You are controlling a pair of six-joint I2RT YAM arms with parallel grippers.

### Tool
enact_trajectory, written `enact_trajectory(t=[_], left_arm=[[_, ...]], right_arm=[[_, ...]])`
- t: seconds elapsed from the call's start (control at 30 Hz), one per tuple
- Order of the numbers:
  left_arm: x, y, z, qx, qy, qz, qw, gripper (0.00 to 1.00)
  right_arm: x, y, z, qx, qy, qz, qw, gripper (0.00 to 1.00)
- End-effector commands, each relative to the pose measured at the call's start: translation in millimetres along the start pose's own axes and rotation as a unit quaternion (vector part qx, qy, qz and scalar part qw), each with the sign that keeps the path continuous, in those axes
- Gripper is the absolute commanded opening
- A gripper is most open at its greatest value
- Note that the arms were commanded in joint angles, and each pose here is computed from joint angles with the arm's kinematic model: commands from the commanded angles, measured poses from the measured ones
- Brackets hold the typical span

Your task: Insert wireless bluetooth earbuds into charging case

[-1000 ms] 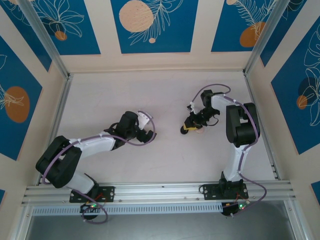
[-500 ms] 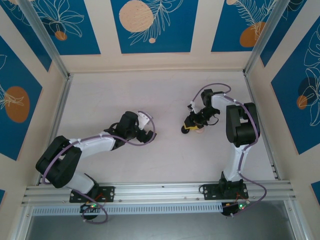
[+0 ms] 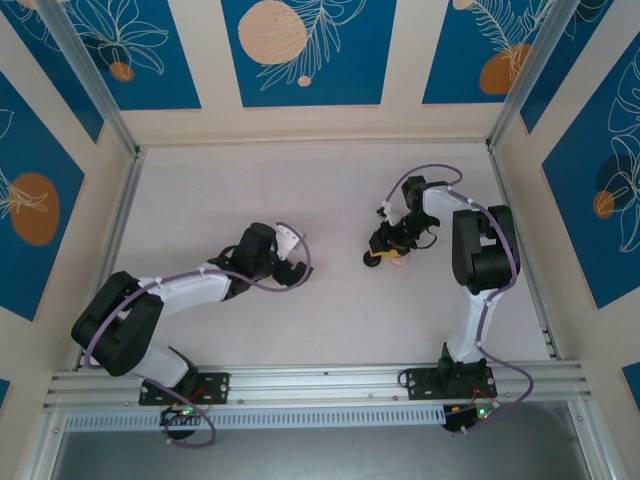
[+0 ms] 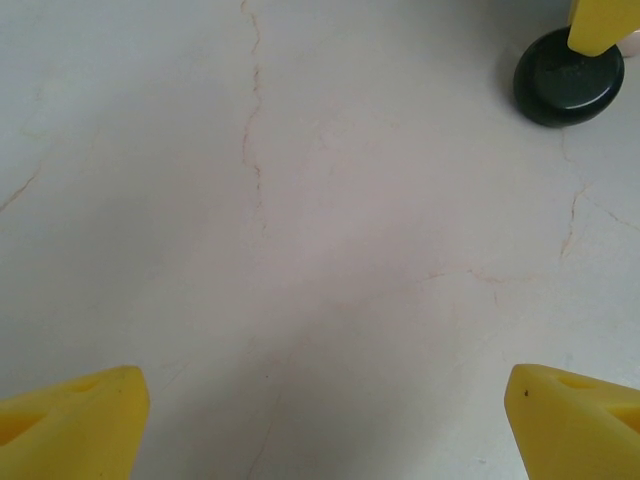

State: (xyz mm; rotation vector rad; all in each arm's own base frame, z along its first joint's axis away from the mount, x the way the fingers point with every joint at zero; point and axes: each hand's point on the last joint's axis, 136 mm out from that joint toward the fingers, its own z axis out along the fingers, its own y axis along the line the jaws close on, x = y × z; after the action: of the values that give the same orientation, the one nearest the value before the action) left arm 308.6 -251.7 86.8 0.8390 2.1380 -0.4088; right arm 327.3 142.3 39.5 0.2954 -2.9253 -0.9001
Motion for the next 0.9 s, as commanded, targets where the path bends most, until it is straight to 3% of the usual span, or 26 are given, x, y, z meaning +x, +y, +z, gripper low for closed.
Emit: enact_trajectory(t=[0.0, 0.3, 0.47, 0.63, 0.87], left_arm=[[-14.1, 5.4, -6.3, -0.015, -0.009, 0.014, 1.0, 0.91], [-19.2, 11.4, -14.0, -0.033, -0.008, 0.017, 0.999, 0.93], [-27.8, 19.7, -22.3, -0.055, -0.014, 0.017, 0.998, 0.95], [-44.1, 41.2, -40.6, -0.108, -0.025, 0.021, 0.994, 1.0], [-56.0, 93.4, -77.2, -0.205, -0.051, -0.01, 0.977, 1.0]], right_arm=[[-6.5, 10.1, -12.4, 0.003, -0.016, -0.005, 1.0, 0.4], [-13.3, 23.9, -33.1, 0.019, -0.041, -0.022, 0.999, 0.4], [-20.6, 41.1, -62.8, 0.032, -0.084, -0.046, 0.995, 0.4], [-34.5, 66.6, -108.9, 0.036, -0.185, -0.095, 0.977, 0.41], [-43.9, 76.0, -157.4, 0.049, -0.343, -0.154, 0.925, 0.41]])
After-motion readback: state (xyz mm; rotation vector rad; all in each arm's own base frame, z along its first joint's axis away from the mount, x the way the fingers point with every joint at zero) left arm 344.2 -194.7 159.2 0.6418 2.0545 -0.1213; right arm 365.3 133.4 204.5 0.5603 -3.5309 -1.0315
